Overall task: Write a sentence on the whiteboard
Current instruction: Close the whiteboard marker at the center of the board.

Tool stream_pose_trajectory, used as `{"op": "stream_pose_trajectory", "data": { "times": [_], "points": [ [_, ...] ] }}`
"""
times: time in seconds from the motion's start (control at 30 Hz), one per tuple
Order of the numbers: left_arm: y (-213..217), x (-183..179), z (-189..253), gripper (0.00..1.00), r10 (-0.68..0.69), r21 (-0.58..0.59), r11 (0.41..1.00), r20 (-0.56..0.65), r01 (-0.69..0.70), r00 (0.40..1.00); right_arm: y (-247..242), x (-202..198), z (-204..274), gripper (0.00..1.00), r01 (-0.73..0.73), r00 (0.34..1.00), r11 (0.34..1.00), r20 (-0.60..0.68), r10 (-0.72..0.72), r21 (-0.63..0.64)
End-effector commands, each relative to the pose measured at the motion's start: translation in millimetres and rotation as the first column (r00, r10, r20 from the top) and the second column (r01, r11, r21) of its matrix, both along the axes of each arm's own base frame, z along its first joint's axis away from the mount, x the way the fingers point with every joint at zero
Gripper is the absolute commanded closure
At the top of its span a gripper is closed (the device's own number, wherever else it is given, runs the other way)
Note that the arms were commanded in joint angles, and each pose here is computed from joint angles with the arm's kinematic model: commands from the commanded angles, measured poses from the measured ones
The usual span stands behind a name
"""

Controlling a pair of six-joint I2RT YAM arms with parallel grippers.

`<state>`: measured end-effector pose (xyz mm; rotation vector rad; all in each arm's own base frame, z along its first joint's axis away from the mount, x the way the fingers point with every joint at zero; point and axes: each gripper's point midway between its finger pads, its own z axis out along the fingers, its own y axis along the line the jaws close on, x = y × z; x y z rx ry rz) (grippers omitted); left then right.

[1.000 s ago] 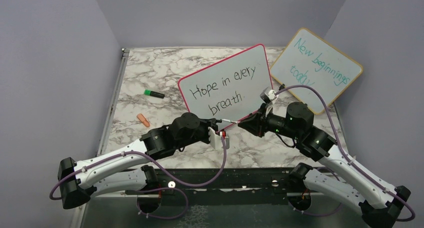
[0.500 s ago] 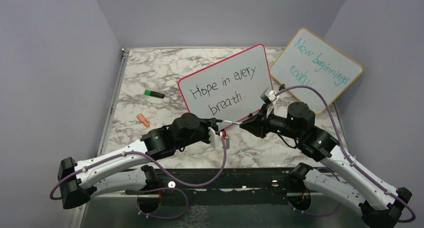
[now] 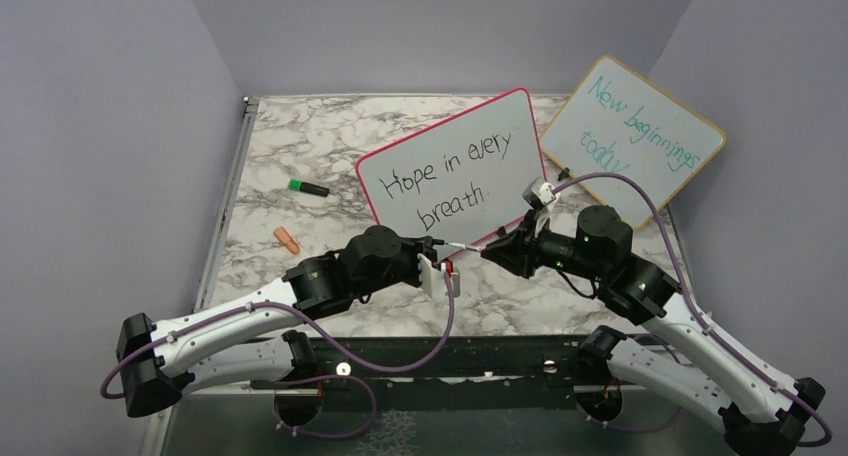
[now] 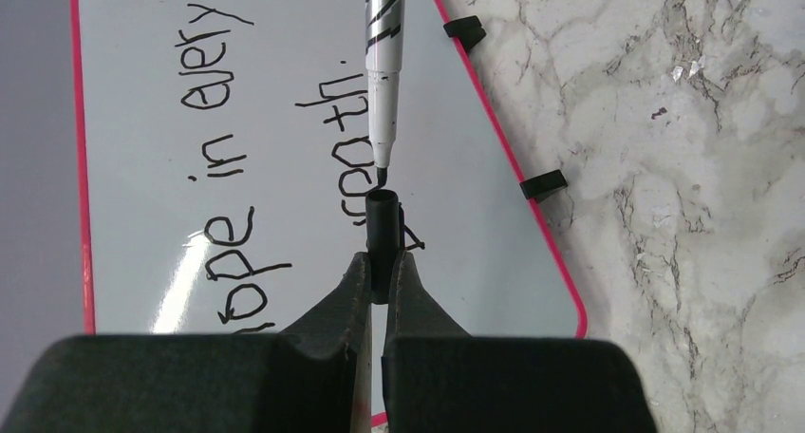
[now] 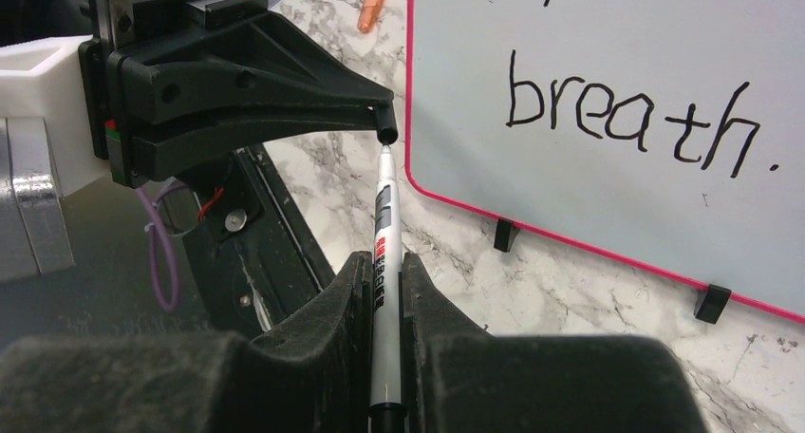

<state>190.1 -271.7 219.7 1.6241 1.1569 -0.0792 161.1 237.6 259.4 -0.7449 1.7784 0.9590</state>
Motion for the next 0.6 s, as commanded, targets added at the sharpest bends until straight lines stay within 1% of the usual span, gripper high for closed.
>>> {"op": "stream_pose_trajectory", "data": {
  "times": [0.0,0.57],
  "points": [
    [-4.6,0.4,4.3,1.00,-0.003,-0.024,1.000,-0.001,0.003,1.000,1.2,-3.6,14.9,0.99,-0.026,0.999,0.999,0.031,0.025,0.026],
    [-13.2,-7.8,11.2,1.00,-0.062,-0.059,0.996,-0.014,0.061,0.998,6.8,0.2,7.1,0.99,-0.032,0.999,0.999,0.015,0.032,0.024]
  ]
}}
